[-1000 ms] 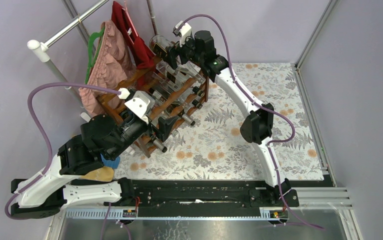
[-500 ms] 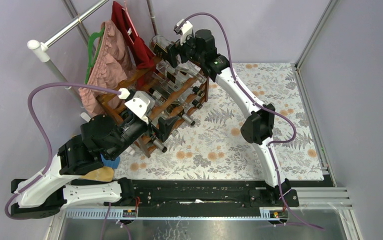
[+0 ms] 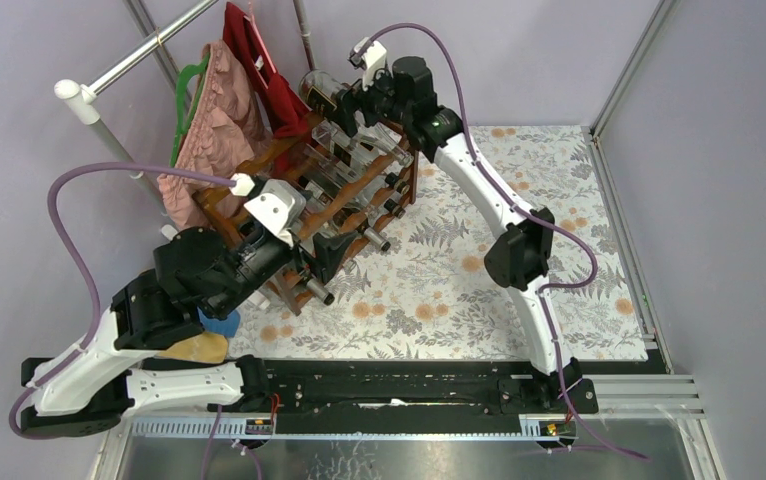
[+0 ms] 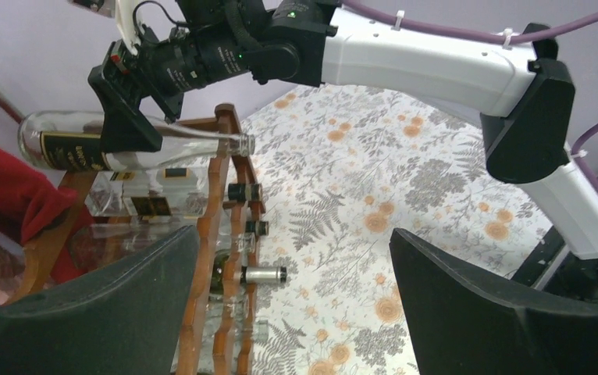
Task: Put the wine bottle on the wine rack
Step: Reset both arms
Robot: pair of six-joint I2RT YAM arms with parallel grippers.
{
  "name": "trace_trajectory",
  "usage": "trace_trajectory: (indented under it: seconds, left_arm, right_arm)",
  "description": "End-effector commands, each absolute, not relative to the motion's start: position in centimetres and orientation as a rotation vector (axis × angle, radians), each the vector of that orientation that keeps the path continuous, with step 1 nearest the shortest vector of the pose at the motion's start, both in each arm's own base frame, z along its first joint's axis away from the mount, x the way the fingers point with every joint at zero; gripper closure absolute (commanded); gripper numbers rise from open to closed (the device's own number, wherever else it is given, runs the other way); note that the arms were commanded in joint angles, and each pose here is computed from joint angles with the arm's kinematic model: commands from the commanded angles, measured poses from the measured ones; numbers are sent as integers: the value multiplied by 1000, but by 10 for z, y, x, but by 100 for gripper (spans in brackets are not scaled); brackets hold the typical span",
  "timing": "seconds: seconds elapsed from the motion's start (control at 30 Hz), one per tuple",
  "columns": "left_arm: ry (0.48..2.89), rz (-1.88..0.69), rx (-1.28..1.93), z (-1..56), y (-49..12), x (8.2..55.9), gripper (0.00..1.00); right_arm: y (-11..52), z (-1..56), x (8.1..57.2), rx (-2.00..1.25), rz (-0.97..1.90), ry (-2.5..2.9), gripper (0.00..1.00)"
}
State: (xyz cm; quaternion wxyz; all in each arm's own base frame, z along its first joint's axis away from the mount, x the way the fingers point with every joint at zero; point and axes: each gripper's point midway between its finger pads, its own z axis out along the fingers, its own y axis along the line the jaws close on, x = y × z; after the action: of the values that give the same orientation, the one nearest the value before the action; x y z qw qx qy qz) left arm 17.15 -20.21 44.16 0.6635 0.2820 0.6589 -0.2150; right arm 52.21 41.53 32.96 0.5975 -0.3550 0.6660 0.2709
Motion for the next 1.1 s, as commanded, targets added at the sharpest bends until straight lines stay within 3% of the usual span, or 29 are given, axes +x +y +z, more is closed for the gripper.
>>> trace_trajectory:
  seconds: [0.0,0.3,0.47,0.6,0.73,0.93,1.07]
  left_arm:
    - [1378,-624,591,488,-208,160,1]
    - [1285,-748,530,530,-232,160,1]
    - [1313,-739,510,526,-251,181,1]
    - [1377,-792,461,518,-250,228,1]
    - [1382,-803,360,523,-230,253,1]
    - [1292,-815,317,553,-197,220,1]
    - [1252,-814,308,565,-175,194,1]
  right_arm:
    - [383,451,479,-854,673,1310,0]
    - [269,498,420,-819,792,1374,0]
    - [197,465,384,-743,488,1521,0]
    - [142,457,351,-673,223,1583,0]
    - [113,467,310,-592,159,1592,0]
    - [62,511,273,-235,81,1534,0]
    - [51,527,241,-169,110,1493,0]
